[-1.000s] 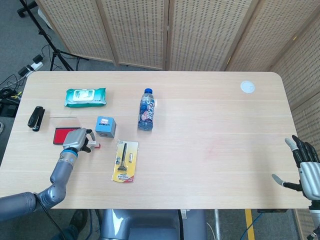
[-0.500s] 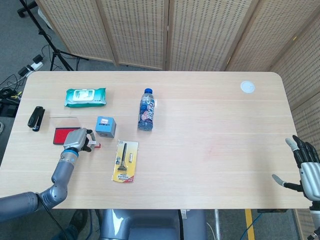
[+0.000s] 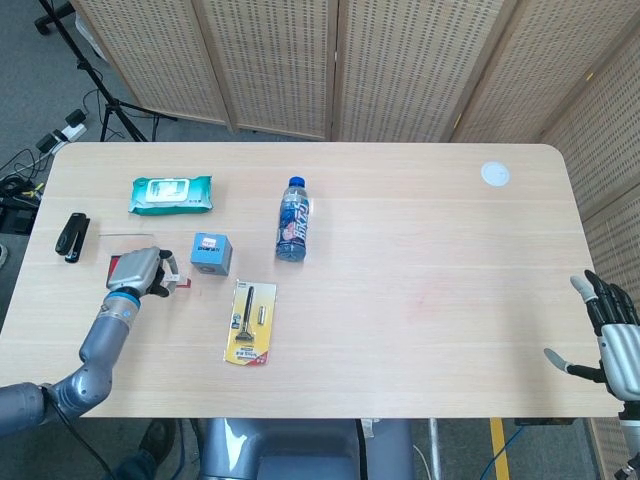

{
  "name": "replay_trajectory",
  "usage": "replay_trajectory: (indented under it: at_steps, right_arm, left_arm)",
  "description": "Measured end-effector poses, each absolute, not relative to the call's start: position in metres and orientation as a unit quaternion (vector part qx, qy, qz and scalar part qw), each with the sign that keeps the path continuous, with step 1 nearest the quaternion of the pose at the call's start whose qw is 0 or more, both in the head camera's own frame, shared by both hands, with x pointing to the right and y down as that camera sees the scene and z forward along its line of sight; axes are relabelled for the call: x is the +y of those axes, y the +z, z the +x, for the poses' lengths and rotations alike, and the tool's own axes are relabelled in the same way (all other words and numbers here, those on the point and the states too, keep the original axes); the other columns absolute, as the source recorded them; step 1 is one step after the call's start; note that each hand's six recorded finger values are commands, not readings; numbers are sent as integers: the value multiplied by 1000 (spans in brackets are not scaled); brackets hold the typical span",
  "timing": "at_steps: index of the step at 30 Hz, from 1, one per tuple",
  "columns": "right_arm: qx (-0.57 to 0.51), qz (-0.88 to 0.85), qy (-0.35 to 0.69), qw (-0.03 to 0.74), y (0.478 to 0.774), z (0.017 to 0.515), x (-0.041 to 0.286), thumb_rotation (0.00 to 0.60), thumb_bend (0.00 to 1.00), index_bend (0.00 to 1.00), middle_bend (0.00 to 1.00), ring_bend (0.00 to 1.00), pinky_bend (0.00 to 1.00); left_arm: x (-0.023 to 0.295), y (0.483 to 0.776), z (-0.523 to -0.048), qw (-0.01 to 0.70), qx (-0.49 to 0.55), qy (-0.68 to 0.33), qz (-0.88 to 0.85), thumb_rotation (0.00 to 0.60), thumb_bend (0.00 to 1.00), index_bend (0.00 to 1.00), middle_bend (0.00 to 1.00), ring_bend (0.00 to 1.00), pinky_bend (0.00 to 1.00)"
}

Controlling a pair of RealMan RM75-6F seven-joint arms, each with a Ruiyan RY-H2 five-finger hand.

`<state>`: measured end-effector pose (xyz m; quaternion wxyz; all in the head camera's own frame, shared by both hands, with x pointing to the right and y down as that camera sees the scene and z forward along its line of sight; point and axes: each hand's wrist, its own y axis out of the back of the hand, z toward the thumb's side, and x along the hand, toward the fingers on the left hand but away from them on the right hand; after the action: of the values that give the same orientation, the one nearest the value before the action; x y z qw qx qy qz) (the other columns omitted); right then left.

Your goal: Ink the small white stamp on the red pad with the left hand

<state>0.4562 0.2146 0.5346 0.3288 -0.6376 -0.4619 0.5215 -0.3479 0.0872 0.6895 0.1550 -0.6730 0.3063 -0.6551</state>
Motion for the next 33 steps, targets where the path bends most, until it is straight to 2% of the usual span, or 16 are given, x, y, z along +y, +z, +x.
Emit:
replay_trajectory:
  at_steps: [4,7,17,33]
  right_arm:
    - [-462,-638,522,329,535,455,215,600,0,0,0,0,0]
    - [-461,-637,523,329,535,455,215,600,0,0,0,0,0]
    - [-453,-636,530,329,541,453,214,600,0,0,0,0,0]
    - [-448,-633,539,328,547,453,213,600,0,0,0,0,0]
  left_arm:
    - [75,665,-376,156,300,-683,-648,600,392,600,988,946,931]
    - [71,660,-395,136,295,-699,-637,600,396,602,988,946,931]
    - [60,677,-450,94,308,-715,-621,600,410,612,988,946,931]
    - [61,704,-459,105,304,-714,-622,600,414,613,988,945,931]
